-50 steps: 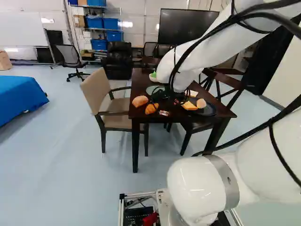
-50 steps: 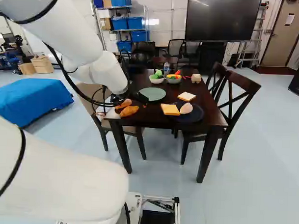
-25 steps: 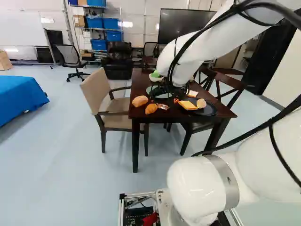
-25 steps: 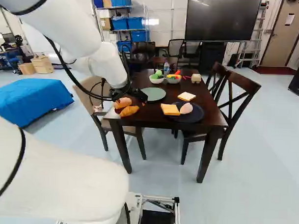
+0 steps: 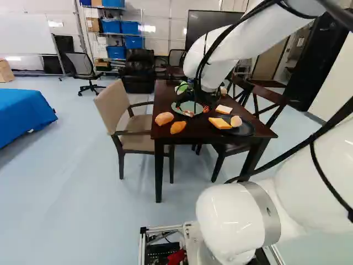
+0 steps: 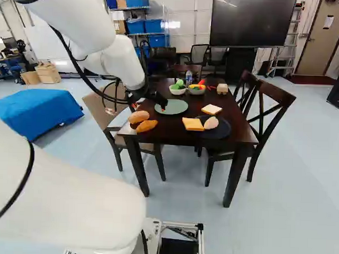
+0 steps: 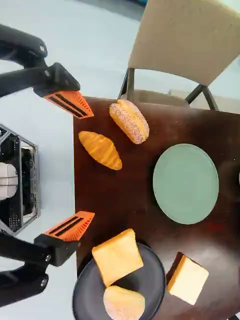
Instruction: Move the croissant to the empty plate
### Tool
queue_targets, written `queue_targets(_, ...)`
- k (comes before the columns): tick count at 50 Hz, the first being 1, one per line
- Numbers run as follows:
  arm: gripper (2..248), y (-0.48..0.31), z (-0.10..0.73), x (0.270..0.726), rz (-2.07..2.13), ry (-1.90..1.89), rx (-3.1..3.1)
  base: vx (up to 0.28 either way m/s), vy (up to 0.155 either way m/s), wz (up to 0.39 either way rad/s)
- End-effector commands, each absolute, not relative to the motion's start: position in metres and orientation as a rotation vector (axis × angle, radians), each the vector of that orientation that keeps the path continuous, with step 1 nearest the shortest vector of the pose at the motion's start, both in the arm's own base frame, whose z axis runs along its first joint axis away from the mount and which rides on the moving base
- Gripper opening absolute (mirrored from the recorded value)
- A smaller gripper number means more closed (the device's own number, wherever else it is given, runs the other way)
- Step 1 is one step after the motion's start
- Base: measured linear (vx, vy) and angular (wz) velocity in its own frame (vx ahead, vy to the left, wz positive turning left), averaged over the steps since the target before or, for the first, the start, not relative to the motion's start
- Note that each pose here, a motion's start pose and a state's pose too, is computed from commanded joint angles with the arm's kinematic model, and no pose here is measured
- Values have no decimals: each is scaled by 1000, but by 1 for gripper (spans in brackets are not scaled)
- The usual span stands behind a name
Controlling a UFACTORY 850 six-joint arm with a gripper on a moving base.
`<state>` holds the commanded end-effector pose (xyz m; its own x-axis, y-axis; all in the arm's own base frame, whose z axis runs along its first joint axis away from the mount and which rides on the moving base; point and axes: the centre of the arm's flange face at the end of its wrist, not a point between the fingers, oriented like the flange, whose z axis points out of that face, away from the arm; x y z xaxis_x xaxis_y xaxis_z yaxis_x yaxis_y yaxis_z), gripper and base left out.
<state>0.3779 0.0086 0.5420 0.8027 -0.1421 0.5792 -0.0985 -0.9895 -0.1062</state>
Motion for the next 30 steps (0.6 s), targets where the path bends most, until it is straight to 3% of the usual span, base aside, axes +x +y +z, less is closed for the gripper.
queue_targets(30, 247, 11, 548, 376, -716, 592, -2875, 0, 0, 0)
